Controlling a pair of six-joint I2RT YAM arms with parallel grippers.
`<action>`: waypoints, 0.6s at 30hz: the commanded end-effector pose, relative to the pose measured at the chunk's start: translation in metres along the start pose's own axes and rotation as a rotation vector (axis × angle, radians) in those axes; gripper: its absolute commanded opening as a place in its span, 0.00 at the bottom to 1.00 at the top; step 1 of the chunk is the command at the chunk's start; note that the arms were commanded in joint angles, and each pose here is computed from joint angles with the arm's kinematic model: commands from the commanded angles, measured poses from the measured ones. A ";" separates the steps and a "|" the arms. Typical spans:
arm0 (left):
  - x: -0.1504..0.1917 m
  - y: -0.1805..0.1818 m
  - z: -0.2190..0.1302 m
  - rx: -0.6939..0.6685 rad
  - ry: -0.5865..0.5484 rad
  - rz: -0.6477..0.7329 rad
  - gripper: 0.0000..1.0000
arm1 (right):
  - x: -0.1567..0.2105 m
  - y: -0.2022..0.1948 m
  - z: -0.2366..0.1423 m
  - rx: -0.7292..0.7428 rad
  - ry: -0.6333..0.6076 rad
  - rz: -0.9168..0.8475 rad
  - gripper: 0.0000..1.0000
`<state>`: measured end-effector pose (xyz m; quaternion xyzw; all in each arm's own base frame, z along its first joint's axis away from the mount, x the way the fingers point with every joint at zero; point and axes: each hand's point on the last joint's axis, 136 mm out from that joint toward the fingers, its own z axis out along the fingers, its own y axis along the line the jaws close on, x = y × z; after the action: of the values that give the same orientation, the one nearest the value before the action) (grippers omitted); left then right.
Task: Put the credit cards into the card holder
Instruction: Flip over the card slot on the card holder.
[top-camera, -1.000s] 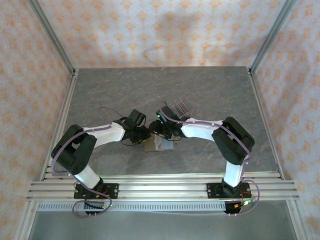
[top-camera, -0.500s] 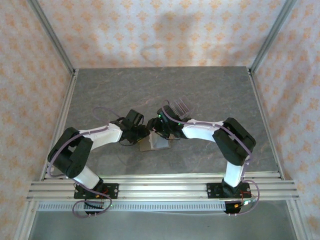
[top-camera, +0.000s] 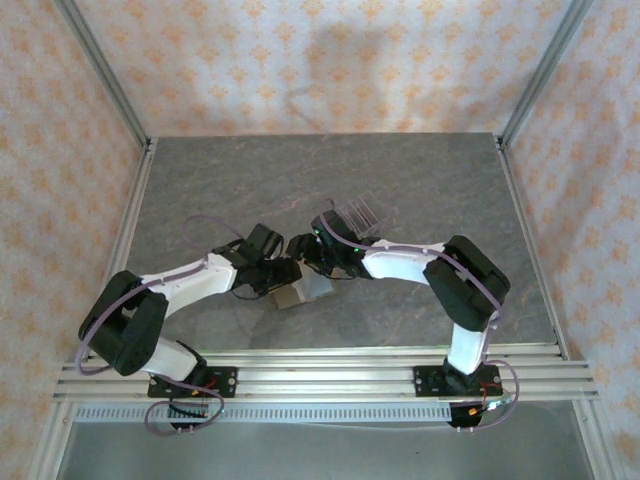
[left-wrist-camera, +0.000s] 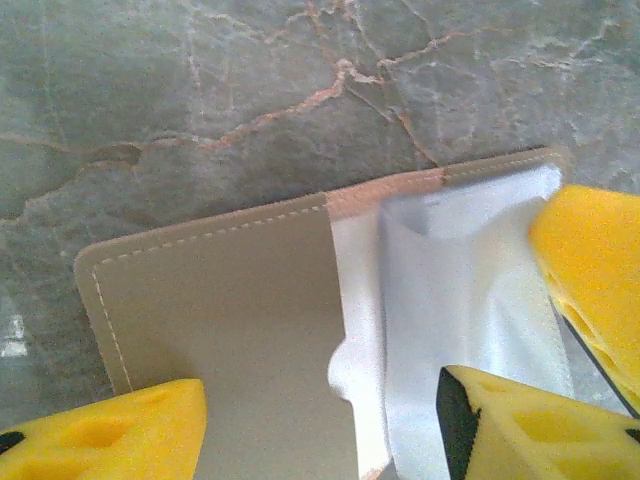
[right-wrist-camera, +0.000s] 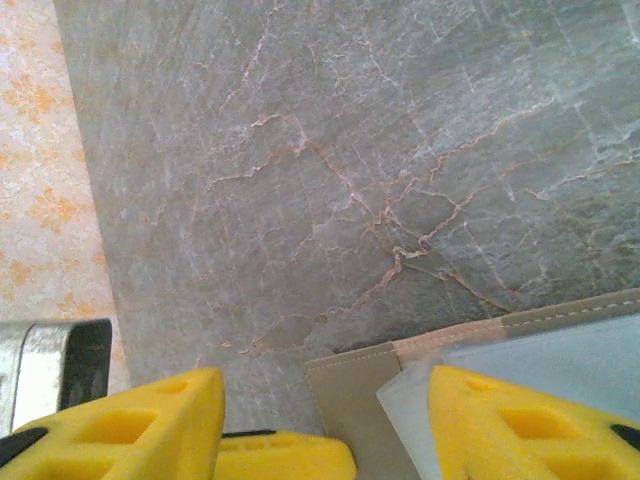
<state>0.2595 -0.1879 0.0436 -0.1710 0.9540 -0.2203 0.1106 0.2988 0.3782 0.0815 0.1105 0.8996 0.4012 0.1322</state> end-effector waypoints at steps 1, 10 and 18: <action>0.007 -0.010 -0.012 0.055 0.013 0.075 0.63 | 0.002 0.007 0.004 -0.027 0.002 -0.008 0.56; 0.013 0.020 -0.025 -0.008 -0.026 0.046 0.34 | 0.004 0.009 0.004 -0.037 0.010 -0.009 0.56; 0.013 0.034 -0.012 -0.050 -0.010 0.030 0.09 | 0.009 0.013 0.004 -0.053 0.026 -0.013 0.56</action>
<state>0.2352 -0.1661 0.0459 -0.1585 0.9569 -0.2125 0.1188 0.2969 0.3847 0.0867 0.1017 0.8944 0.4155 0.1307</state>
